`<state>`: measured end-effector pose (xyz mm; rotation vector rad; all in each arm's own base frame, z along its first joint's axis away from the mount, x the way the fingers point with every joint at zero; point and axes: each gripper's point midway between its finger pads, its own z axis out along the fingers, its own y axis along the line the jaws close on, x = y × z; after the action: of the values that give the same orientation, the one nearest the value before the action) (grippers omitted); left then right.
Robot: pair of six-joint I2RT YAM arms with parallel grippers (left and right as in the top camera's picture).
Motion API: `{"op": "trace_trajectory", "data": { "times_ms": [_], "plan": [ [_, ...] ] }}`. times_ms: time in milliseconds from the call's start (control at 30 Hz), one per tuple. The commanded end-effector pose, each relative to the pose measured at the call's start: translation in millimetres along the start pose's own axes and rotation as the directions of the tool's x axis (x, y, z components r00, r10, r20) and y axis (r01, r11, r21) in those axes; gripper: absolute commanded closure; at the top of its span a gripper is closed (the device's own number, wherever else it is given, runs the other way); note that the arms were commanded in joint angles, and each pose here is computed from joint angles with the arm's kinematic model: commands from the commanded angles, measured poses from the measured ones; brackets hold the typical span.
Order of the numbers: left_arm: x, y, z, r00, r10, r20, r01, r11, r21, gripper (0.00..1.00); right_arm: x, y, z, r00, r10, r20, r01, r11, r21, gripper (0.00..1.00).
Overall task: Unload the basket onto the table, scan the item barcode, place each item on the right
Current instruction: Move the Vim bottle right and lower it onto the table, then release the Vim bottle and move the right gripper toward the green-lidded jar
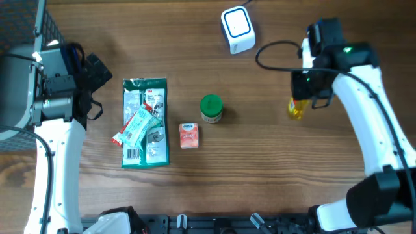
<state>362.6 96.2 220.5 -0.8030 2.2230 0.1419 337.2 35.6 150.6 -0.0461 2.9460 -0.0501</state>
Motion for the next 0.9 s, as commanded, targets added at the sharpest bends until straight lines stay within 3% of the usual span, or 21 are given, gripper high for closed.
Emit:
{"op": "trace_trajectory", "data": {
  "times_ms": [0, 100, 367, 700, 767, 867],
  "plan": [
    [-2.7, 1.6, -0.7, 1.000, 0.005, 0.008, -0.005, 1.000, -0.005, 0.00, 11.4, -18.0, 24.2, 0.998, 0.065, -0.014, -0.063, 0.993, 0.101, 0.95],
    [-2.7, 1.6, -0.7, 1.000, 0.005, 0.008, -0.005, 1.000, -0.005, 0.00, 12.8, -23.6, 35.0, 0.998, 0.063, -0.004, -0.062, 0.989, 0.136, 0.95],
    [-2.8, 1.5, -0.8, 1.000, 0.005, 0.008, -0.005, 1.000, -0.005, 0.00, 6.8, -23.3, 39.8, 0.997, 0.075, 0.028, -0.078, 0.988, 0.133, 0.80],
    [-2.7, 1.6, -0.7, 1.000, 0.005, 0.008, -0.005, 1.000, -0.005, 0.00, 14.3, -22.9, 60.4, 0.997, 0.073, 0.027, -0.076, 0.988, 0.133, 0.78],
    [-2.8, 1.5, -0.8, 1.000, 0.005, 0.008, -0.005, 1.000, -0.005, 0.00, 14.6, -23.0, 60.4, 0.997, 0.071, 0.026, -0.074, 0.988, 0.133, 0.45],
    [-2.7, 1.6, -0.7, 1.000, 0.005, 0.008, -0.005, 1.000, -0.005, 0.00, 17.8, -23.3, 60.4, 0.998, 0.063, 0.012, -0.064, 0.989, 0.135, 0.27]
  ]
}}
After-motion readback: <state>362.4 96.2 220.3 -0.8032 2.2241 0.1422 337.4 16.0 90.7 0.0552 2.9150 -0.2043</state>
